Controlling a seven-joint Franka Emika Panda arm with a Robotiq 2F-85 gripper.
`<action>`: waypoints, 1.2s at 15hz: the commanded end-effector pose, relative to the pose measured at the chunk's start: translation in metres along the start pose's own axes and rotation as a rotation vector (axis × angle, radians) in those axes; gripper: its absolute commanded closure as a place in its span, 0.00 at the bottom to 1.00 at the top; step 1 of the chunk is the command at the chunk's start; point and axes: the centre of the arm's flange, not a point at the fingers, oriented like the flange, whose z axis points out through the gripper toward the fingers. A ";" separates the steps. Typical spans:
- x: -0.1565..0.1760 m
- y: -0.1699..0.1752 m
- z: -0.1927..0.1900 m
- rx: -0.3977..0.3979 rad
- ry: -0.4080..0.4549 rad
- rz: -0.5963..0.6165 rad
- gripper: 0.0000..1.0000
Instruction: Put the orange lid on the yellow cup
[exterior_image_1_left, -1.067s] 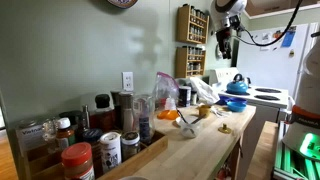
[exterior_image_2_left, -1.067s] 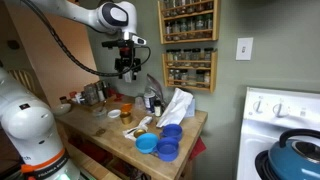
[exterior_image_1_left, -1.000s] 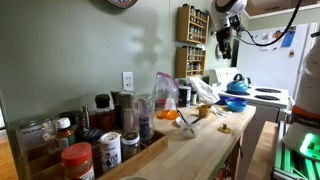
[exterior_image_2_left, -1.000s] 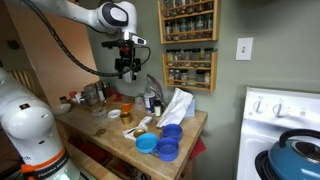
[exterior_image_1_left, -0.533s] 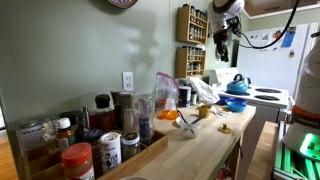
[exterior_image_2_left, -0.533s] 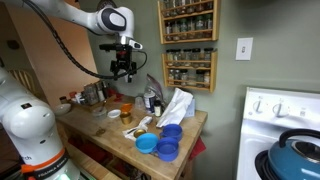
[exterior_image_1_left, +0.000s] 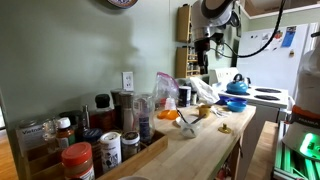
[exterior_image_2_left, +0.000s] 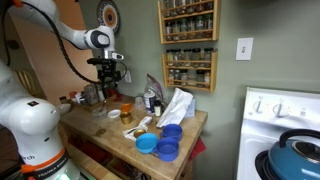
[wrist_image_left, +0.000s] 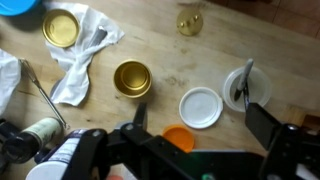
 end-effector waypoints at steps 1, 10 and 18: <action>0.023 -0.006 0.021 0.018 0.044 0.037 0.00; 0.083 -0.023 0.045 -0.040 0.054 0.356 0.00; 0.128 -0.043 0.116 -0.005 0.160 0.802 0.00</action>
